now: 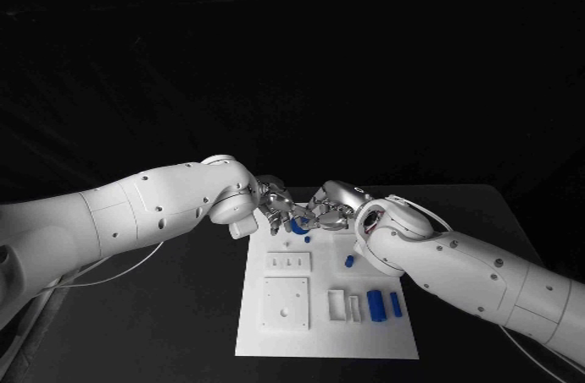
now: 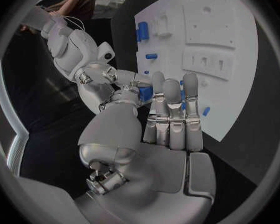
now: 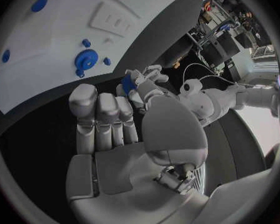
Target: Assemble the parts on the task board
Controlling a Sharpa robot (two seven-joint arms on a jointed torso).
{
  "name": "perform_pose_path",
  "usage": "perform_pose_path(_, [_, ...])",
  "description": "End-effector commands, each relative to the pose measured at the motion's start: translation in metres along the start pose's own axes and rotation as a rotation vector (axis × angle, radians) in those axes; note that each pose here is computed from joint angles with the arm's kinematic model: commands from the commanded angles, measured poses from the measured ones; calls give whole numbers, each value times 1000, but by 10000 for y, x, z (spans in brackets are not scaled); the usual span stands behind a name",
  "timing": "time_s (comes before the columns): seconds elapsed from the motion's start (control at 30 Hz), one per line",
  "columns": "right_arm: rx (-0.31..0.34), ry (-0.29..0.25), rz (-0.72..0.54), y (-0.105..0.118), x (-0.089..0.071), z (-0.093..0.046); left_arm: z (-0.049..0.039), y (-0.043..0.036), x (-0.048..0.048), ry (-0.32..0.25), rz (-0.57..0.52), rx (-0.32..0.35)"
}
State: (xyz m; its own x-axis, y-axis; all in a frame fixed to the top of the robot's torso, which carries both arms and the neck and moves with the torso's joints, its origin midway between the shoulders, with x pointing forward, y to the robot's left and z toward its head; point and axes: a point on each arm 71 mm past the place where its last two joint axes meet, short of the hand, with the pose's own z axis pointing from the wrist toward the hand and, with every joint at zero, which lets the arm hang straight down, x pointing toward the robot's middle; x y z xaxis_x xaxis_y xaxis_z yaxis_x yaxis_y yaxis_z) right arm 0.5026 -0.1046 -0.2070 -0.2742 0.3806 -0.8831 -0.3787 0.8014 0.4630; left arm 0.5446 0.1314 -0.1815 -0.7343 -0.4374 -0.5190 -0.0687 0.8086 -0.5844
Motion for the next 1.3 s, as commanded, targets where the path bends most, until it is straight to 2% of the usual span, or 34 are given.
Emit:
perform_pose_path(0.03, [-14,6,-11,29,-1,4,5,-14,31,16,9,-4])
perform_pose_path(0.23, [-15,8,-11,30,1,3,3,-9,19,-1,2,-4])
perform_pose_path(1.3, [-7,16,-17,-8,17,-9,11,-39,55,-15,-17,-3])
